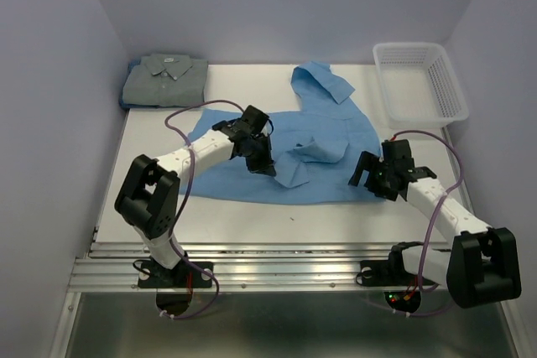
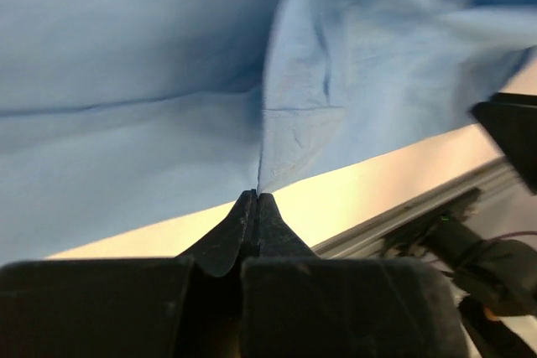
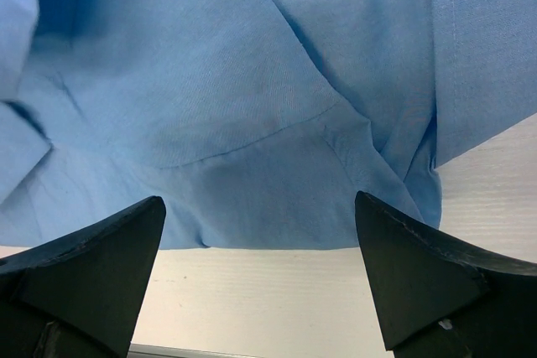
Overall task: Fold and stack the long sleeve shirts
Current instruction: Fold the shirt
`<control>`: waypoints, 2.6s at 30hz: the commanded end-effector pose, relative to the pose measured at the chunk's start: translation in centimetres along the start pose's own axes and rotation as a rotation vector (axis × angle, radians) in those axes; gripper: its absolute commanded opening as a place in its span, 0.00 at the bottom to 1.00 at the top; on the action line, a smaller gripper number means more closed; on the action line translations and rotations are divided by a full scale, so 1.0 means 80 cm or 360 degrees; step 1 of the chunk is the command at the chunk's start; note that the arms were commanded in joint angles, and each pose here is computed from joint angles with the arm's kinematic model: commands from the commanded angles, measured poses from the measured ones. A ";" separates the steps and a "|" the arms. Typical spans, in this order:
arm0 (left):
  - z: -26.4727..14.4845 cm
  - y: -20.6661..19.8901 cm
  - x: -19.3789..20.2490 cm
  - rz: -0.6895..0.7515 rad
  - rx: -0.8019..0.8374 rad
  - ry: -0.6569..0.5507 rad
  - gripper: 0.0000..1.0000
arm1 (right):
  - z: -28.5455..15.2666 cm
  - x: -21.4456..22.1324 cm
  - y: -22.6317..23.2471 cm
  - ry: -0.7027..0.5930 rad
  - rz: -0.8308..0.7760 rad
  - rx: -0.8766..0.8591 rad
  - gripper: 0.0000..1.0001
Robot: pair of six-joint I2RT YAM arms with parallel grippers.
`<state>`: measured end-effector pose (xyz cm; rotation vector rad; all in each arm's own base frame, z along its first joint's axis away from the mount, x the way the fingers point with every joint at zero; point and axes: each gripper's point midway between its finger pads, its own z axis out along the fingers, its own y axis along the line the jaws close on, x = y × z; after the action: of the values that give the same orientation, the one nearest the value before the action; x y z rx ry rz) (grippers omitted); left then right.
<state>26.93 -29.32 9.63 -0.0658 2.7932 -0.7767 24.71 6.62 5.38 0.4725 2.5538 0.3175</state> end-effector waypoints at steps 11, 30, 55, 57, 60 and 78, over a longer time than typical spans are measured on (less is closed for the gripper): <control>-0.139 0.181 -0.011 -0.0017 -0.0881 -0.0025 0.00 | 0.008 -0.003 -0.013 0.0005 0.0026 0.0098 1.00; -0.212 0.221 -0.064 0.0060 -0.1445 -0.0264 0.00 | 0.018 0.000 -0.021 0.0045 0.0026 0.0169 1.00; -0.163 0.288 -0.017 -0.0154 -0.1701 -0.0321 0.00 | 0.015 0.004 -0.021 0.0072 0.0008 0.0159 1.00; -0.144 0.292 0.004 -0.0186 -0.1605 -0.0255 0.21 | 0.014 0.004 -0.021 0.0070 0.0006 0.0157 1.00; -0.123 0.288 0.010 -0.0210 -0.1492 -0.0222 0.39 | 0.011 0.005 -0.014 0.0089 -0.0007 0.0115 1.00; -0.127 0.214 -0.060 -0.0375 -0.0562 -0.0489 0.99 | 0.004 0.003 -0.007 0.0087 -0.0041 0.0059 1.00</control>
<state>28.48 -7.53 10.80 -0.5489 2.6210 -0.0878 23.46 6.16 3.14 0.4718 2.6724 0.2525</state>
